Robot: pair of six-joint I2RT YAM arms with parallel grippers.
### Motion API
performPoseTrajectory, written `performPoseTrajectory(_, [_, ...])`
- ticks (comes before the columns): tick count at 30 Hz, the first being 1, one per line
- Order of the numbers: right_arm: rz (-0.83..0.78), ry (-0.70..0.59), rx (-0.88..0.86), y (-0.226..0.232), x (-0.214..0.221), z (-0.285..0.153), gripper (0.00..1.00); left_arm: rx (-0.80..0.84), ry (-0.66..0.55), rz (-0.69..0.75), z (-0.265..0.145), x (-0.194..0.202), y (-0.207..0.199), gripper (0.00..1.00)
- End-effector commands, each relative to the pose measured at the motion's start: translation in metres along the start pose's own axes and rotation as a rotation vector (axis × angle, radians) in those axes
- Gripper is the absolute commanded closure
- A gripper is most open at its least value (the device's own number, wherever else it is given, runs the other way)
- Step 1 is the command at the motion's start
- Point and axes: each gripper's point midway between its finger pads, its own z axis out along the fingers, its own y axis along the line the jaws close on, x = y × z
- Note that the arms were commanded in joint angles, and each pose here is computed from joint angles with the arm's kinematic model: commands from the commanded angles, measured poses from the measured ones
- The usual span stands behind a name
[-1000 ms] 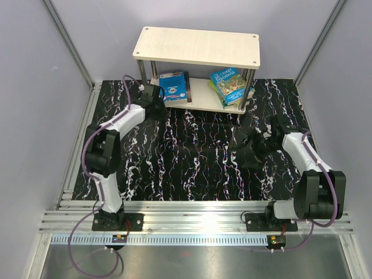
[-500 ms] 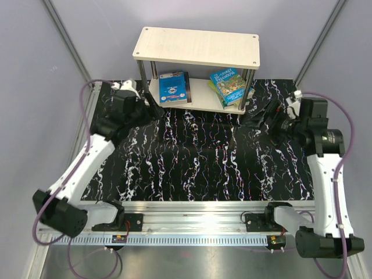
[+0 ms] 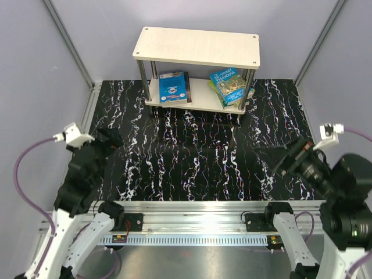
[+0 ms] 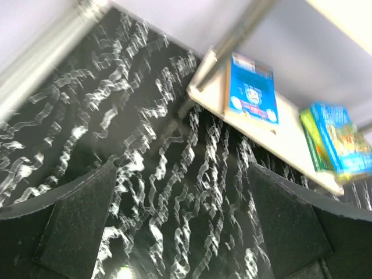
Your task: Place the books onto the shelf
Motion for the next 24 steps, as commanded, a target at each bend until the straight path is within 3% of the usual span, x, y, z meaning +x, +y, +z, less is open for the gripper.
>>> performPoseTrajectory(1, [-0.004,-0.065,-0.019,0.003,0.011,-0.021,0.0,-0.089,-0.261,-0.018,-0.008,-0.033,0.033,0.01])
performPoseTrajectory(9, [0.031,-0.116,0.03,-0.007,0.027,-0.041,0.0,-0.125,-0.16,0.271,0.009,0.005,0.048,0.01])
performPoseTrajectory(18, [0.041,-0.192,0.043,-0.009,0.033,-0.062,0.0,-0.132,-0.172,0.251,0.031,0.035,0.055,0.01])
performPoseTrajectory(24, [0.049,-0.173,0.073,-0.013,0.033,-0.059,0.0,-0.192,-0.206,0.237,0.048,0.046,0.064,0.01])
